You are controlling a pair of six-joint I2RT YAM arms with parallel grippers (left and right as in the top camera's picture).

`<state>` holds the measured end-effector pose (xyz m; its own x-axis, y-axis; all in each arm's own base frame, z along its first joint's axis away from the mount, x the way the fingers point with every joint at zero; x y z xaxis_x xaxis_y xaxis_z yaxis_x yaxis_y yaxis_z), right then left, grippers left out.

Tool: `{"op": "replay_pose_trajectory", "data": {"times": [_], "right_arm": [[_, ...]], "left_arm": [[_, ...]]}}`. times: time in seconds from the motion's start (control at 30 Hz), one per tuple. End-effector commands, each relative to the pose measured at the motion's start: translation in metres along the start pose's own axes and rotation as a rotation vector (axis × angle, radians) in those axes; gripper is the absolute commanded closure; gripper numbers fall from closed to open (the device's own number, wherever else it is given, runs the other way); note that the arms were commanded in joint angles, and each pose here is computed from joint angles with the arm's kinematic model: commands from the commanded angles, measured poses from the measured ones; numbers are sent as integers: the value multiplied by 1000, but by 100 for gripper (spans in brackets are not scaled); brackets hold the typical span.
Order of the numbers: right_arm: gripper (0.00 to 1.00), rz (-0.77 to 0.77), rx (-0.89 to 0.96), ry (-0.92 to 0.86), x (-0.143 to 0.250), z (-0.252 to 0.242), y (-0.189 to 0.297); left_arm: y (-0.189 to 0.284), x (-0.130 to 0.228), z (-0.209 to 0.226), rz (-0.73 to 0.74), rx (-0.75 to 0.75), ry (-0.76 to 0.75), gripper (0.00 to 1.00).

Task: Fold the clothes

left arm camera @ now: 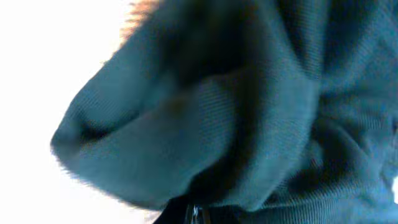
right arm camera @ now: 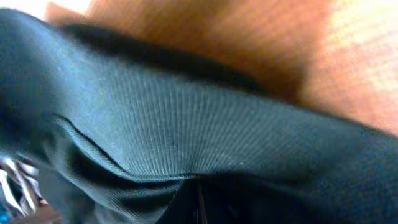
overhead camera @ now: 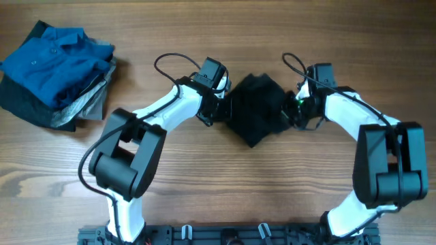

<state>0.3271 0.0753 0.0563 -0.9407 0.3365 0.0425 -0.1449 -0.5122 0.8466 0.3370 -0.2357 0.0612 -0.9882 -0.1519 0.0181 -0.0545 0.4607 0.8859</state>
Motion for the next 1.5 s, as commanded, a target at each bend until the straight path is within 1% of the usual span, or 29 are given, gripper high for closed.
{"op": "replay_pose_trajectory", "data": {"times": [0.0,0.07,0.13,0.2,0.23,0.27,0.3,0.4,0.43,0.5,0.57,0.6,0.67,0.7,0.73,0.77,0.8,0.83,0.93,1.03,1.17,1.2,1.23,1.27,1.3,1.33,1.4,1.43,1.47], "right_arm": [[92,52,164,-20,32,-21,14],[87,8,143,15,31,-11,29],[79,-59,31,199,25,12,43],[76,-130,-93,422,19,36,56],[73,-154,-120,476,18,43,60],[62,-187,-143,530,15,49,63],[46,-205,-134,545,12,51,63],[27,-262,45,543,-2,33,57],[25,-288,101,541,-8,28,56],[26,-348,188,597,-24,21,53],[31,-381,164,672,-33,26,47],[37,-395,138,713,-38,30,43],[39,-401,101,743,-44,31,32],[41,-397,96,743,-45,31,30],[50,-383,83,743,-44,30,25],[65,-376,81,741,-44,29,24],[88,-378,76,738,-44,29,27],[96,-394,74,734,-45,30,32],[96,-479,54,625,-57,32,59],[96,-566,63,339,-71,15,82],[96,-569,182,258,-71,-4,82],[90,-575,216,247,-71,-8,83],[48,-585,241,246,-72,-11,84],[37,-588,251,286,-73,-10,85],[37,-570,229,376,-72,-4,85],[50,-515,130,501,-63,11,86],[69,-418,-91,663,-39,40,92],[73,-373,-153,664,-27,45,94],[67,-312,-154,620,-16,42,90]], "left_arm": [[-30,-19,55,-88,-240,100,93],[-28,-32,70,-114,-257,123,93],[-18,-45,78,-130,-249,104,92],[-3,-58,81,-136,-236,80,83],[3,-61,81,-132,-223,68,80],[16,-67,77,-122,-192,52,74],[30,-71,71,-106,-150,46,66],[55,-70,54,-58,-16,59,46],[57,-68,50,-40,21,60,39],[59,-60,40,27,120,64,31],[56,-51,30,83,196,57,26],[53,-46,24,108,218,50,23],[46,-37,12,131,219,17,16],[44,-34,9,137,218,7,16],[43,-31,6,144,217,-2,15],[39,-26,1,155,213,-16,15],[35,-20,-3,165,207,-31,15],[30,-15,-4,172,190,-41,15],[18,-7,2,151,84,-61,25],[6,3,9,148,36,-79,34],[-2,5,21,123,-24,-81,35],[-2,4,23,116,-32,-82,34],[-3,3,24,108,-41,-84,29],[-3,2,24,101,-46,-86,21],[-3,1,23,94,-42,-89,18],[-2,0,24,90,-40,-88,15],[0,-2,24,100,-16,-76,14],[2,-3,24,109,11,-64,14],[4,-6,26,110,26,-51,14]]}}
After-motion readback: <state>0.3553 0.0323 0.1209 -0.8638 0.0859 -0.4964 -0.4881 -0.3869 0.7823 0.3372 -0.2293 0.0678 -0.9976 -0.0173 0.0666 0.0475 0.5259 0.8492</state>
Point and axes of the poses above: each gripper's point midway between its finger pads, its own y axis back along the fingers, its own z axis along the line the jaws close on, x = y × z, the point moved 6 cm from there along y, back along the fingers, and after that the axes turned 14 degrees about y, right-handed, at the moved point
